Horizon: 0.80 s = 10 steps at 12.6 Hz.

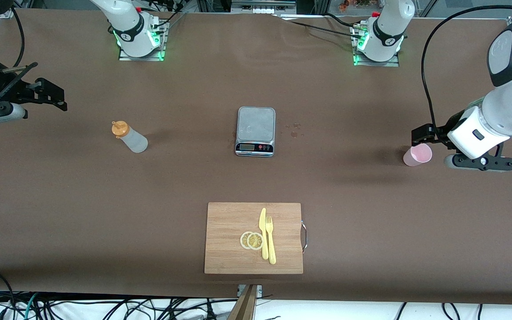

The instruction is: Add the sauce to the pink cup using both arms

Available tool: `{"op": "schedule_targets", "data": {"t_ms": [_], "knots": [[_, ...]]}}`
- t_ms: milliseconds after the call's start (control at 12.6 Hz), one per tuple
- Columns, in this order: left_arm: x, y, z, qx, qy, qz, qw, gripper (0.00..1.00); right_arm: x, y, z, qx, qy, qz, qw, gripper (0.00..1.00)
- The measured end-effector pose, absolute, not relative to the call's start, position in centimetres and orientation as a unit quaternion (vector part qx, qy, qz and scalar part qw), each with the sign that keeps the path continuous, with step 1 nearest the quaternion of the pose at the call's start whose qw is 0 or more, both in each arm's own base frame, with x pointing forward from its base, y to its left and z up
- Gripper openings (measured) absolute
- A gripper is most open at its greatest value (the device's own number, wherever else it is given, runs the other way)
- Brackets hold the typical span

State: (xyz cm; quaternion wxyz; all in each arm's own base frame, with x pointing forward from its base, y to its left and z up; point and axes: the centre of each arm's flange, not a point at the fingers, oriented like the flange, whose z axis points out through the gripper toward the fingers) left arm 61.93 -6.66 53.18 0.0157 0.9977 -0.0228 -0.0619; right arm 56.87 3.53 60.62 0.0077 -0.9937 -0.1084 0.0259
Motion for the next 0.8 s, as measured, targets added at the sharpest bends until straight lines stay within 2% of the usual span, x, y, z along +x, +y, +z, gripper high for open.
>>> {"op": "schedule_targets", "data": {"t_ms": [795], "knots": [[61.95, -6.49, 53.18, 0.998, -0.021, -0.062, 0.016, 1.0, 56.88, 3.48, 60.52, -0.997, -0.078, 0.028, 0.005, 1.0]]}}
